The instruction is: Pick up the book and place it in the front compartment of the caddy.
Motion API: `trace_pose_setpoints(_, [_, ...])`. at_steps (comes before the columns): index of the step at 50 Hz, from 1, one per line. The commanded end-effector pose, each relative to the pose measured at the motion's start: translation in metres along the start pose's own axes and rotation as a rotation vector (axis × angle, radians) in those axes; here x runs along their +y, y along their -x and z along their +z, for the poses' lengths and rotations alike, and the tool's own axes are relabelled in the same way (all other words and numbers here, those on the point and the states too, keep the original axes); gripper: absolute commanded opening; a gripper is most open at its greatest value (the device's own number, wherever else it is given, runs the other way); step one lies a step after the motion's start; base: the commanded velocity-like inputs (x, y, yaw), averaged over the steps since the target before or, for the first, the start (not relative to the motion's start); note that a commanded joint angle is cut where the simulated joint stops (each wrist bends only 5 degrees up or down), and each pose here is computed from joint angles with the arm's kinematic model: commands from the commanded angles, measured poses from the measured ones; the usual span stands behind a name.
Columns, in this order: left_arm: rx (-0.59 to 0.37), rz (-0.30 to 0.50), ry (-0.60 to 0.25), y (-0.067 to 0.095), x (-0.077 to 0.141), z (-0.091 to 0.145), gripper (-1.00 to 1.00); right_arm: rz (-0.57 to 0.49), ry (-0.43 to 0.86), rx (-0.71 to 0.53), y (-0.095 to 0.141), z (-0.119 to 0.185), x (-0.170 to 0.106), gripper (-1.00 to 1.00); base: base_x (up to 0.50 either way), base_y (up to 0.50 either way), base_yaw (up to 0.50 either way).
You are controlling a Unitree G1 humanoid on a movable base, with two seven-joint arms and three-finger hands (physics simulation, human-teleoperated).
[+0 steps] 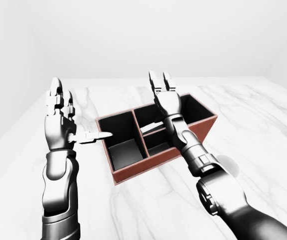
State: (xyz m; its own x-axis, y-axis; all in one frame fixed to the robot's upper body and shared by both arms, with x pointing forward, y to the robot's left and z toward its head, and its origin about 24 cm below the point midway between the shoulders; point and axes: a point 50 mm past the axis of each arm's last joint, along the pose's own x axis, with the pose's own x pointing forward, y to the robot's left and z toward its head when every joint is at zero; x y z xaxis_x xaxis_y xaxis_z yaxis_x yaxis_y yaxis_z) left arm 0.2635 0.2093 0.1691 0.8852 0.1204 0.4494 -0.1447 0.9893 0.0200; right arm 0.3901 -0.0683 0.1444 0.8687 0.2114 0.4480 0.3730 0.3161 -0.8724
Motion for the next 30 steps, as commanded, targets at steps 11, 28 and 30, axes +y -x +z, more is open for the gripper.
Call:
trace_pose_setpoints(11, [0.002, -0.006, -0.004, 0.001, -0.001, 0.0, 1.0, 0.01, -0.257, 0.034, 0.003, 0.001, -0.027, 1.0, 0.0, 0.0, 0.0])
trace_pose_setpoints(28, [-0.012, -0.01, -0.004, 0.002, -0.002, 0.003, 1.0, -0.054, -0.475, -0.081, 0.017, 0.018, -0.07, 1.0, 0.0, 0.0, 0.0])
trace_pose_setpoints(30, [-0.017, -0.01, -0.003, 0.003, -0.002, 0.004, 1.0, -0.071, -0.495, -0.106, 0.021, 0.022, -0.078, 1.0, 0.0, 0.0, 0.0])
